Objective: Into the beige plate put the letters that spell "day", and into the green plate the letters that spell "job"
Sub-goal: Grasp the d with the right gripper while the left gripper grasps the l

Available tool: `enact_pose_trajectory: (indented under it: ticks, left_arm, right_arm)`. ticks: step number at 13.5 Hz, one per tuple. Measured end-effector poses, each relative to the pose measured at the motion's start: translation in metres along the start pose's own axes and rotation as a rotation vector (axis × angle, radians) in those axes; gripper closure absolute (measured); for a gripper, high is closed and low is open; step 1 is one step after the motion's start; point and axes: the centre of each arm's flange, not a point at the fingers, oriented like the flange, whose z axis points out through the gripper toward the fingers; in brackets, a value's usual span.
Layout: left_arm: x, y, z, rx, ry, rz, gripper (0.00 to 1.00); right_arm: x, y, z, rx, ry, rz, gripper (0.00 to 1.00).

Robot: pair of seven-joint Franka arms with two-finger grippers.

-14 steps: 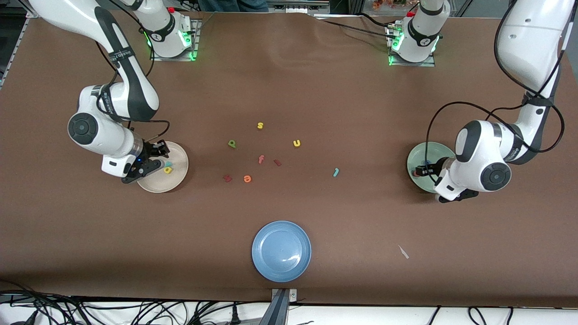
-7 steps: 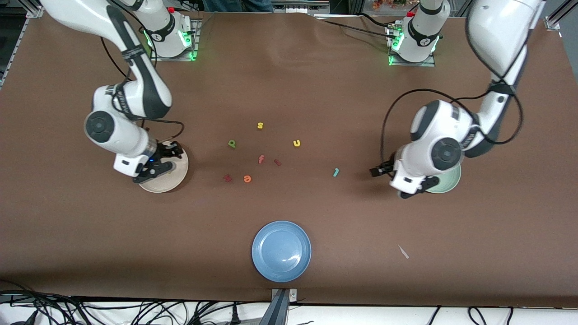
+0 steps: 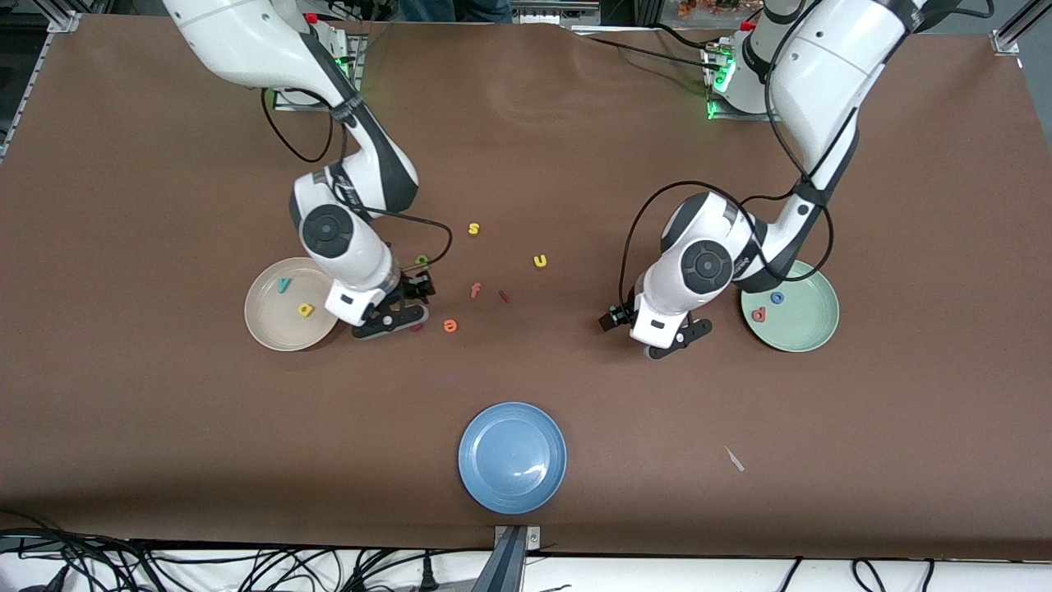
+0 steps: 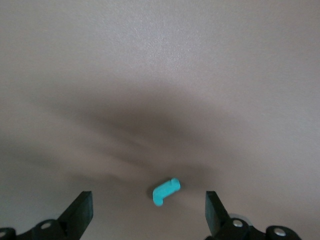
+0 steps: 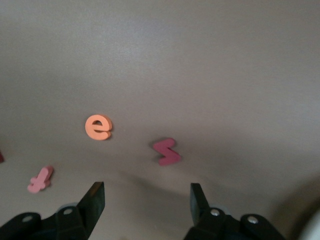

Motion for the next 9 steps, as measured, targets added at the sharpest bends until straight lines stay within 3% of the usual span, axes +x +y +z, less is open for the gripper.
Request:
enact_pose_trajectory:
  ticks: [7,9]
  left_arm:
    - [-0.012,0.018,0.027,0.037,0.035,0.008,0.05]
    - [-0.012,0.016,0.036,0.057,0.048,0.019,0.05]
  right_arm:
    - [0.005,0.005,0.021,0.002,0.04,0.009,0.22]
    - [-0.003,0.005,0.013,-0.002,0.019,0.011,0.22]
